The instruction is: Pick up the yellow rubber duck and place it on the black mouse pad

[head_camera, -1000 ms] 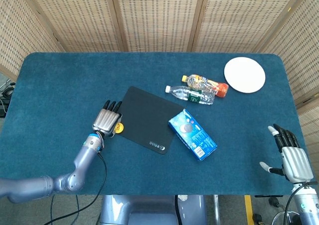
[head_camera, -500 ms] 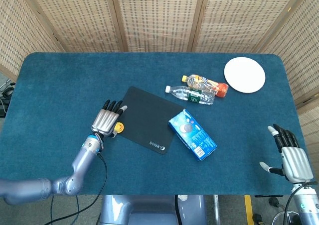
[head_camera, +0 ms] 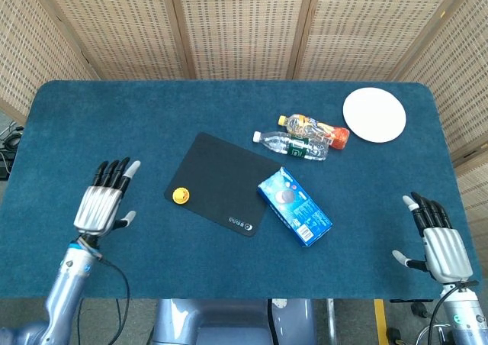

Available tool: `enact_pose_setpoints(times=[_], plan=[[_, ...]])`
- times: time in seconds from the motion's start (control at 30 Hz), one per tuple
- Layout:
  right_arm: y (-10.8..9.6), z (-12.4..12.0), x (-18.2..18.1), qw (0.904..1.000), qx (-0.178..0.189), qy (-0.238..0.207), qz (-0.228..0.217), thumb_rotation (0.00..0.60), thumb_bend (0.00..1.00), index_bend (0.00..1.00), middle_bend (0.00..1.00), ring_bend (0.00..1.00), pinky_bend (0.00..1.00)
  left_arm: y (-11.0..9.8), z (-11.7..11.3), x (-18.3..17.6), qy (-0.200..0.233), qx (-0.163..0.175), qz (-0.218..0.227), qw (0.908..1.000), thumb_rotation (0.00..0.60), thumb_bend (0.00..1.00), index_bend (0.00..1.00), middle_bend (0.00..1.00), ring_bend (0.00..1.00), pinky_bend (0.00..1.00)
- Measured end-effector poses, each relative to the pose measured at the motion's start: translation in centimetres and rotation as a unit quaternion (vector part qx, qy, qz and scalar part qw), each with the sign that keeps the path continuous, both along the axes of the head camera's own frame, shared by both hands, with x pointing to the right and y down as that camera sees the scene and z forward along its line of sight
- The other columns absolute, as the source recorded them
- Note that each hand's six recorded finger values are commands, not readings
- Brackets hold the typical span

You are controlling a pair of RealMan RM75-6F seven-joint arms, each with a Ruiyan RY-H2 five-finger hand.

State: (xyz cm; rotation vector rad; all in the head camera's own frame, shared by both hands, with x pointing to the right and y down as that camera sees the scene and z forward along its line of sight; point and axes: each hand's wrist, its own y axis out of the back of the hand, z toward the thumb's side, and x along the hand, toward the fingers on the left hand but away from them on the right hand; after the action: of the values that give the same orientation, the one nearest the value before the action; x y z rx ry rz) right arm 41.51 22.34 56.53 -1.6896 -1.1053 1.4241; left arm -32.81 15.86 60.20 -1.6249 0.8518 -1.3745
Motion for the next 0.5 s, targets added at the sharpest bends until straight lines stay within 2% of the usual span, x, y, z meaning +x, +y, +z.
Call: enact_pose_setpoints(times=[0.17,0.27,0.5], plan=[[0.0,-0.1,-0.5,0.9999,0.012,0.005,-0.008,0.600,0.00,0.03,0.00,0.00,0.01,3.8,-2.5,-3.9,-0.031,0.025,-0.022,0.9990,0.600,0.23,0.00,0.00,0.00,0.00],[0.1,-0.2,-0.7,0.9998,0.017,0.006,-0.012,0.600,0.00,0.03,0.00,0.00,0.01,6.1,-3.4,-5.4,-0.037,0.023,-0.027,0.9987,0.600,0.23,0.00,0.00,0.00,0.00],[0.3,-0.2,-1.2,0.9995,0.018,0.011,-0.022,0.600,0.00,0.03,0.00,0.00,0.01,6.8,-4.2,-6.3,-0.034,0.023,-0.029,0.9987,0.600,0.23,0.00,0.00,0.00,0.00]])
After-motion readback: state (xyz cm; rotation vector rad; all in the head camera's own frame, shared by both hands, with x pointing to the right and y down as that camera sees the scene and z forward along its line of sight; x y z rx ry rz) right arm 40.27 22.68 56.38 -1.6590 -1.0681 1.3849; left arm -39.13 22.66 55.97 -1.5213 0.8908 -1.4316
